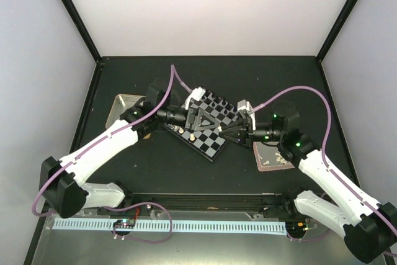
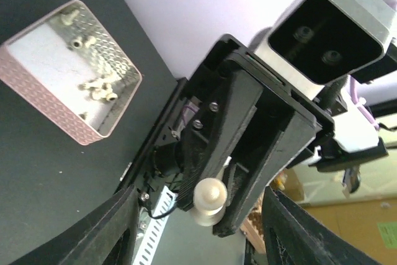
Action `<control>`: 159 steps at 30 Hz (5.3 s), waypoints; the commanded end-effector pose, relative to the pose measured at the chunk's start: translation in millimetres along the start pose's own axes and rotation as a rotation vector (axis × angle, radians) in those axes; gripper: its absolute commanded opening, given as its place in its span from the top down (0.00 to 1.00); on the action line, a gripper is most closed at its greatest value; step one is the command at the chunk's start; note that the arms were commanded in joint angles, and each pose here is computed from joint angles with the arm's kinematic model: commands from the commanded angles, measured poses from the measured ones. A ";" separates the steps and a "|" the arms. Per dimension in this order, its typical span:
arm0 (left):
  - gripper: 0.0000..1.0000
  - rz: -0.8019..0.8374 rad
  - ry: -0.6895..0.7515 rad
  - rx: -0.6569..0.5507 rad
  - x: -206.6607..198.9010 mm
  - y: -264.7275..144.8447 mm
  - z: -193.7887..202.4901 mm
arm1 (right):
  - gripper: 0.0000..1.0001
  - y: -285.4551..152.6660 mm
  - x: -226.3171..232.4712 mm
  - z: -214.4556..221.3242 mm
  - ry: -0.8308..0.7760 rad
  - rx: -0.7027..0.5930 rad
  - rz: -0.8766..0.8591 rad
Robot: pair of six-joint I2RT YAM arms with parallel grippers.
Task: Set up the chess pieces on the board
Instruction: Place the chess piece on the chessboard, then pick up the chess piece from the chessboard, then place the chess piece on the chessboard.
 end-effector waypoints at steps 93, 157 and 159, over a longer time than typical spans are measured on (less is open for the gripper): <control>0.61 -1.043 -0.037 -0.105 207.6 54.8 12.1 | 0.20 -88.0 -91.9 72.5 0.363 0.011 1.058; 0.91 -1.058 -0.176 -0.304 241.1 -21.2 -34.5 | 0.22 -84.4 -93.7 77.8 0.369 0.010 1.046; 0.91 -1.073 -0.177 -0.308 245.7 -21.7 -35.5 | 0.22 -84.6 -93.9 78.3 0.370 0.012 1.047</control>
Point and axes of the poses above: each gripper's point midway between its finger pads, its own y axis out along the fingers, its own x axis along the line the jaws close on, z = x × y, the point moved 3 cm from there along -y, back along the fingers, and after that the axes turned 15 degrees about -y, right-handed, at the moved point
